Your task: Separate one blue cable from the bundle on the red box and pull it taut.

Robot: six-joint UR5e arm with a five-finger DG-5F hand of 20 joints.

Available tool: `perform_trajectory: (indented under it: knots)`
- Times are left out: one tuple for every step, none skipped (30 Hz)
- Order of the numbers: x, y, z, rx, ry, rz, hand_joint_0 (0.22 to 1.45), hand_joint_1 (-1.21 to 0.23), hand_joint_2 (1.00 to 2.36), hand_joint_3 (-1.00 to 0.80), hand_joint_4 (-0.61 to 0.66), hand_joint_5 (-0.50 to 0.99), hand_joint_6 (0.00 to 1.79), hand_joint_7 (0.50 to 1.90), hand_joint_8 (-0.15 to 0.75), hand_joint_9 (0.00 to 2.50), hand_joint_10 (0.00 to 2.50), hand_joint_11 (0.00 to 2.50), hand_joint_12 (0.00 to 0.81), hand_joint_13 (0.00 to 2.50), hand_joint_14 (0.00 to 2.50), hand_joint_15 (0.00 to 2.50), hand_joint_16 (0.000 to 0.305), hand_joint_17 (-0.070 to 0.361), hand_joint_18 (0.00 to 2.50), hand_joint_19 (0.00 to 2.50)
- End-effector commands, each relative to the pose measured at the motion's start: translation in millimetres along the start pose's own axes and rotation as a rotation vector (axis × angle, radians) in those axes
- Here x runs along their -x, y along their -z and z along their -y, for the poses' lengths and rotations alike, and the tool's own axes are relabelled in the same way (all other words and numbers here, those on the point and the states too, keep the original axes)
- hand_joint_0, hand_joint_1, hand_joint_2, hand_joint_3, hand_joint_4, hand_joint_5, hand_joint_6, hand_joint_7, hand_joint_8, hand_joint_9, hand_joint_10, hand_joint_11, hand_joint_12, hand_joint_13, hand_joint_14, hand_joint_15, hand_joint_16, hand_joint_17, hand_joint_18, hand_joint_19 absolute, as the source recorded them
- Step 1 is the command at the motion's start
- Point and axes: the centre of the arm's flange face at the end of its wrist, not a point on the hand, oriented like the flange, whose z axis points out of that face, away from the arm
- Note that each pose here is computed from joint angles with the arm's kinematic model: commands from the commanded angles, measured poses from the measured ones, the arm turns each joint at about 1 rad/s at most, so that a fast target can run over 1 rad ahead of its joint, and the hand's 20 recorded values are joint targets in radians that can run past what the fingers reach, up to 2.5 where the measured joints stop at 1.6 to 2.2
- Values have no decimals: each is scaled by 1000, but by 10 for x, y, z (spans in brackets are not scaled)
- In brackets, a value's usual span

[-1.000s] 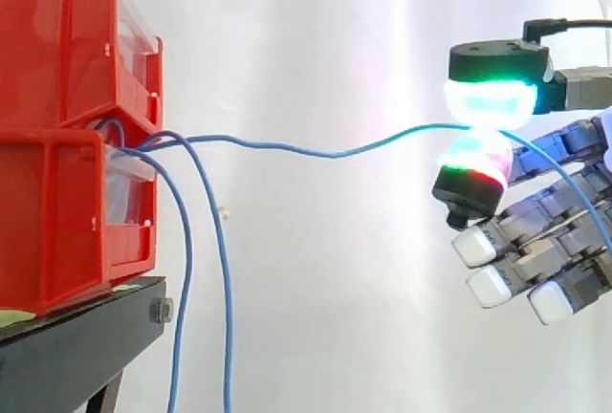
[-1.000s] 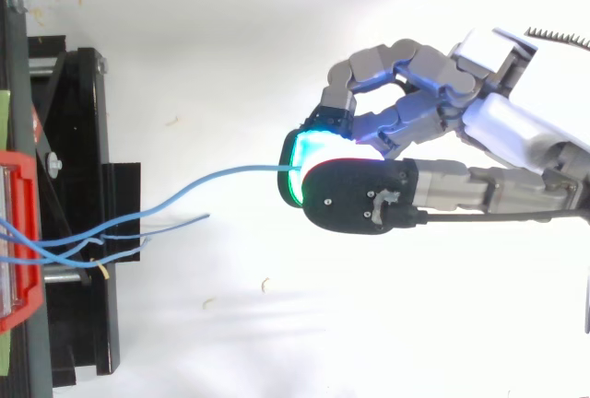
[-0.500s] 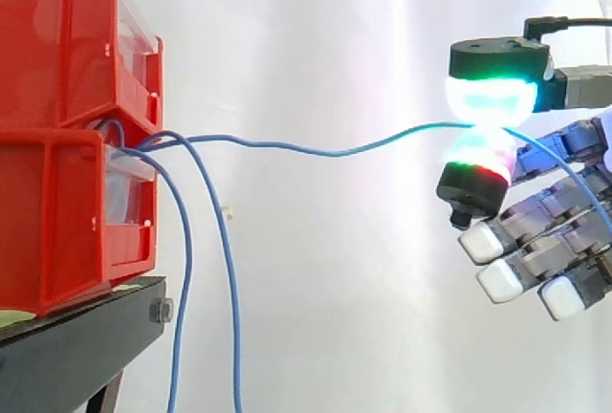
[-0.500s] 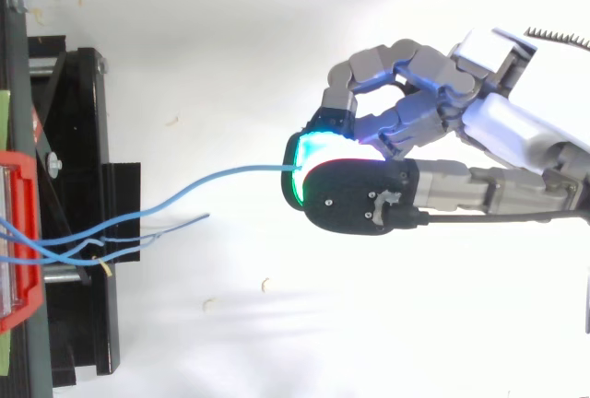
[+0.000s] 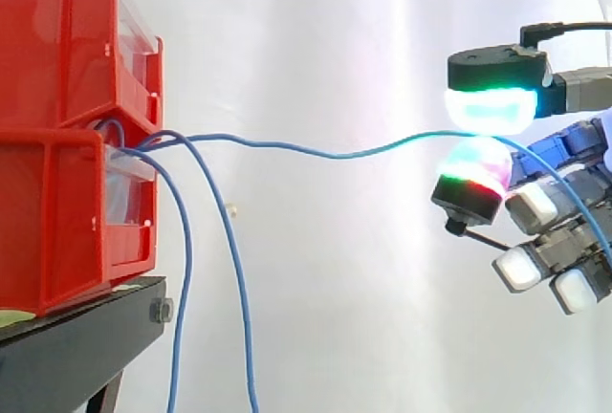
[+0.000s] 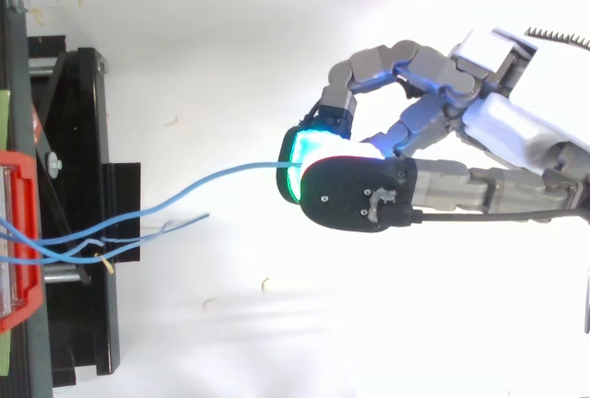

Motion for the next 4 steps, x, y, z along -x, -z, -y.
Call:
perform_trajectory:
  knots:
    - [-4,-6,17,-2,3,0,592,-682,1012,-41,141,-120,889,1009,440,1280,12,749,434,1066,11,494,54,120,1100,436]
    - [0,0,-1,0,1,0,593,-681,1011,-44,146,-120,889,1008,438,1282,12,742,435,1072,11,495,54,120,1100,436]
    - [0,0,-1,0,1,0,594,-681,1011,-47,139,-120,889,1010,437,1282,11,743,435,1071,11,493,54,121,1103,446]
    - [0,0,-1,0,-1,0,593,-681,1012,-45,139,-120,889,999,440,1282,12,744,433,1072,11,499,54,121,1105,437]
